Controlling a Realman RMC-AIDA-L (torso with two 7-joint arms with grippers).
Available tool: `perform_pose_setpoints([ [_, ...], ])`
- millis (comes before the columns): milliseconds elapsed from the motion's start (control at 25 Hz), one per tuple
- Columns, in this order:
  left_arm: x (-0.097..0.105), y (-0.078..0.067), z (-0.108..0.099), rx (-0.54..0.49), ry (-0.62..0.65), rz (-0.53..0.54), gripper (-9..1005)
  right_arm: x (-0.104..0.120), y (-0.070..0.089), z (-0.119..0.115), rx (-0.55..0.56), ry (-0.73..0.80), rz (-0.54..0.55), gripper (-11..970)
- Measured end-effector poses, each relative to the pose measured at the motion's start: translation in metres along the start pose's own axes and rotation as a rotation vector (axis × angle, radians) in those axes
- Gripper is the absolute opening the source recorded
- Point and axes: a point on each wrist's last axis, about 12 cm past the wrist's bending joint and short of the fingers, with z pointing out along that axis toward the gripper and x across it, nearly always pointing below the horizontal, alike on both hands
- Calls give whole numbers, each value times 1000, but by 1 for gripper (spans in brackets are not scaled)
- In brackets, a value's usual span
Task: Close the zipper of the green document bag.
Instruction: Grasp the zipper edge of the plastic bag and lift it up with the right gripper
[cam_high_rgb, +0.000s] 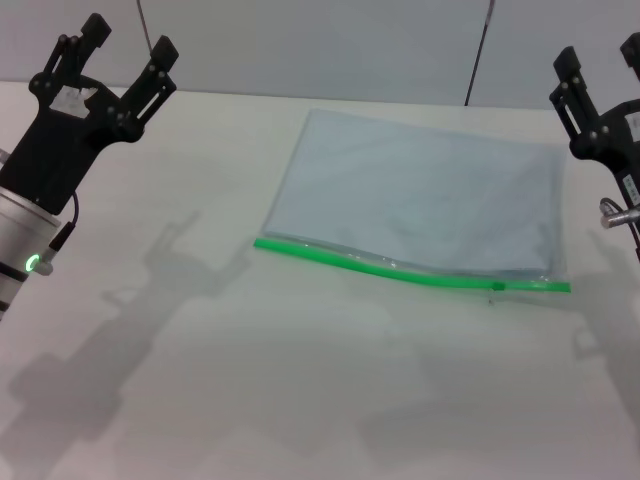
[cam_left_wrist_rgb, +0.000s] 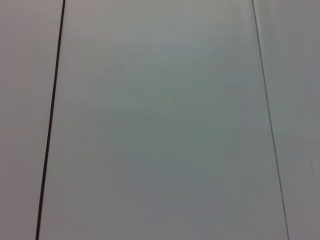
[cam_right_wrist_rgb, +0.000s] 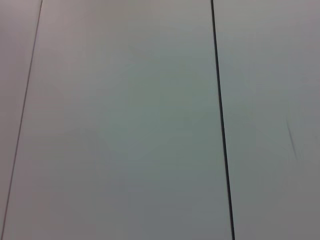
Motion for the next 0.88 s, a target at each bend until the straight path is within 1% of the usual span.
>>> perform_pose_setpoints([
  [280, 0, 0, 0, -1, -1, 0, 848, 1, -4, 1, 10, 11, -25, 708],
  [440, 0, 0, 0, -3, -2, 0, 848, 6, -4, 3, 7, 54, -97, 702],
  [600, 0, 1, 0, -4, -1, 2, 848, 17, -1, 5, -15, 149, -155, 697],
  [680, -1, 2, -1, -7, -1, 4, 848, 21, -1, 2, -32, 180, -206, 694],
  [880, -1, 5, -4, -22, -3, 8, 848, 28, 1, -17, -62, 227, -449, 687],
])
